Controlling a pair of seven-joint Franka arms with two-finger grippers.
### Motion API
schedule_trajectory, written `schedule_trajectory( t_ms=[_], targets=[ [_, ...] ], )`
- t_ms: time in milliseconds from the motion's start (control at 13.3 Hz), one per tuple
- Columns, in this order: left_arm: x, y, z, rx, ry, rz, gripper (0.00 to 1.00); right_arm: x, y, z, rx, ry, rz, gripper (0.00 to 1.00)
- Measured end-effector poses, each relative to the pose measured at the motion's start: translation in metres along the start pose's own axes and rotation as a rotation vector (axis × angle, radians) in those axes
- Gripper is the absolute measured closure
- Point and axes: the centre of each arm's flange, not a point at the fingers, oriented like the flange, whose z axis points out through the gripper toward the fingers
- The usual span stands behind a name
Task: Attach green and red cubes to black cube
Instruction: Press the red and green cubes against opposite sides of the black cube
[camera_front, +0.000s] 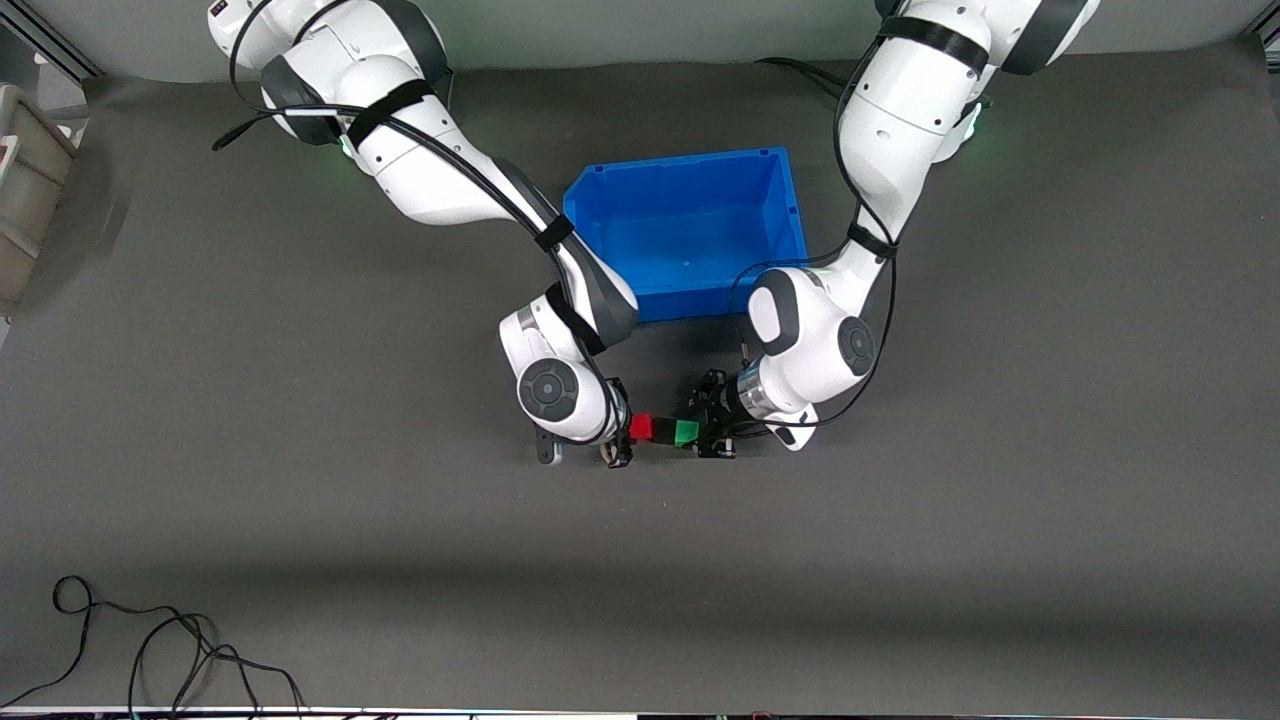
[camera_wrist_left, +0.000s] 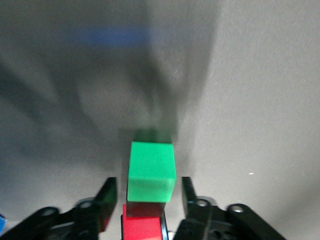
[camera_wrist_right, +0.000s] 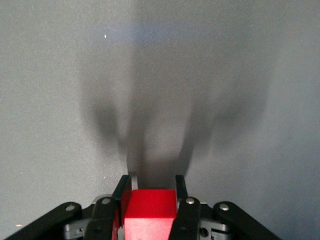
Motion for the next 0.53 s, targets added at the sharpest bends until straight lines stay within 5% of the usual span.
schedule_trajectory(
  t_ms=[226, 528],
  targets=[
    [0.001, 0.005, -0.003, -0.008, 0.010, 0.016, 0.00, 0.000, -0.002, 0.004, 0.011, -0.004, 0.000, 0.60],
    [0.048, 0.053, -0.055, 0.046, 0.034, 0.033, 0.00, 0.000, -0.003, 0.005, 0.020, -0.007, 0.002, 0.60]
  ],
)
